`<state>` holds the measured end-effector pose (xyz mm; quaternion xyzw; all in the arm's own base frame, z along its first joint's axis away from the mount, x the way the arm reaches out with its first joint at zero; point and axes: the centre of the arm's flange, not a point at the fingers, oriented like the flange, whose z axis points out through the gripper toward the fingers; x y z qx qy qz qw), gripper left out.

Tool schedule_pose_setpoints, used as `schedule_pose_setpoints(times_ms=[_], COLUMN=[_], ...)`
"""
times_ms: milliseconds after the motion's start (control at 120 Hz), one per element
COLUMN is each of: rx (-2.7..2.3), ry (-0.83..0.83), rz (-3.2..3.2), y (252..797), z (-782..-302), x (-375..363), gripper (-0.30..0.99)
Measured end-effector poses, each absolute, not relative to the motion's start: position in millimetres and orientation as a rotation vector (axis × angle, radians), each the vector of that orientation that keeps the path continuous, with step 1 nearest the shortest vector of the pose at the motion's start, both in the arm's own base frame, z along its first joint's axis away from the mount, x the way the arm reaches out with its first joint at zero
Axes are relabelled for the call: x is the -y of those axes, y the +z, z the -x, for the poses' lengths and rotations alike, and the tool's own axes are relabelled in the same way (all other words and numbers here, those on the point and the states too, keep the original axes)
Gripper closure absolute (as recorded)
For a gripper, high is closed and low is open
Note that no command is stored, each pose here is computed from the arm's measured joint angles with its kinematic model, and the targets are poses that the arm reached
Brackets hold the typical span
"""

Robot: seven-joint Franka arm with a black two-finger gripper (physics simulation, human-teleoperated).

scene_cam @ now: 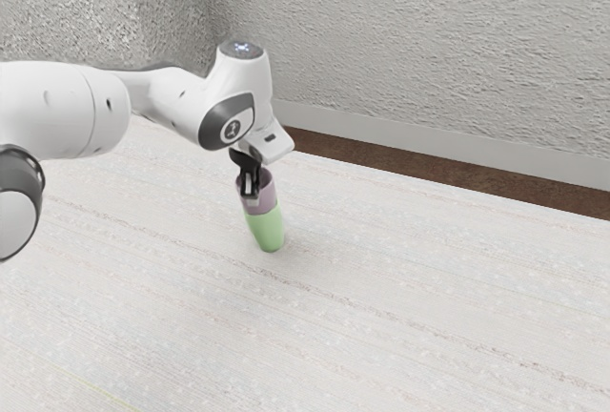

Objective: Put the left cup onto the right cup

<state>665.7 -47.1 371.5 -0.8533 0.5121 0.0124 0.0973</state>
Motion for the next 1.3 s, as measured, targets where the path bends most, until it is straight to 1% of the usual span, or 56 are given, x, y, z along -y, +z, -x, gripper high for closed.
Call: schedule_pose_setpoints(times_ms=[42,208,275,358,458,592,758,942,1300], rx=[-1.517,-1.526,-1.529,-1.536,-1.542,-1.554,-1.565,-1.572,-1.579], ry=[0.042,0.063,0.068,0.068,0.064,0.053,0.039,0.041,-0.010], rz=[2.525,2.523,2.522,2.521,2.519,2.511,2.499,2.492,2.478], y=[370,366,366,366,369,377,390,399,437], z=[-666,-665,-665,-665,-664,-663,-661,-658,-649], x=[47,47,46,47,47,51,54,54,59], gripper=[0.78,0.42,0.31,0.21,0.13,0.07,0.03,0.01,0.00])
